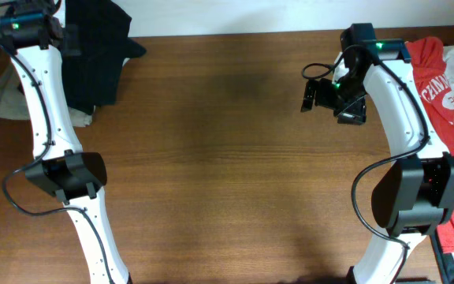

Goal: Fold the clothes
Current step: 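Place the black trousers onto the beige trousers stack with the left gripper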

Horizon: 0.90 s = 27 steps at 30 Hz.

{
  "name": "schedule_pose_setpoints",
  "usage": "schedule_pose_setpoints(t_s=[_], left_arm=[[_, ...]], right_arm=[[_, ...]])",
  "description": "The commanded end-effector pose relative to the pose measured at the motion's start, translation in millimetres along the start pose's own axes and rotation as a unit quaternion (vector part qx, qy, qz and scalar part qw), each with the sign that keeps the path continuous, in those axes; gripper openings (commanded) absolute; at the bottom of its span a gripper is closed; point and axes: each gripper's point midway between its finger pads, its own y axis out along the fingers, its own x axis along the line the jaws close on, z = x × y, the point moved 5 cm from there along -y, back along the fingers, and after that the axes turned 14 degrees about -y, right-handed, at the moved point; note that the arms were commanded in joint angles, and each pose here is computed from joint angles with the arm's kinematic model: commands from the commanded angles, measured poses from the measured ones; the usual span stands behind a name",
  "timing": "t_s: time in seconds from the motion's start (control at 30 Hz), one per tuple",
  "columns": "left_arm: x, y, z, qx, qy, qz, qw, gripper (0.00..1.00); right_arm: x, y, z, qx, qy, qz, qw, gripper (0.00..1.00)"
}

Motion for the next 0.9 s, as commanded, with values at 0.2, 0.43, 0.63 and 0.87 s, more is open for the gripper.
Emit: schedule_pose_setpoints(t_s=[0.2, 0.43, 0.63, 0.87], left_arm=[[38.2, 14.0, -15.1, -0.039, -0.051, -0.066, 0.996, 0.01], [57.8, 69.8, -14.4, -0.052, -0.075, -0.079, 0.993, 0.04], [50.4, 120.8, 1.9, -0.039, -0.075, -0.067, 0.994, 0.68], [52.5, 125.0, -3.0, -0.054, -0.08, -0.068, 0.993, 0.99]], right_arm=[[-1.3, -2.1, -0.3, -0.003, -0.002, 0.004, 1.0, 0.99], [-1.3, -2.1, -0.3, -0.003, -0.002, 0.004, 1.0, 0.99], [-1.3, -2.1, -0.3, -0.003, -0.002, 0.004, 1.0, 0.99], [-1.3, -2.1, -0.3, -0.003, -0.002, 0.004, 1.0, 0.99]])
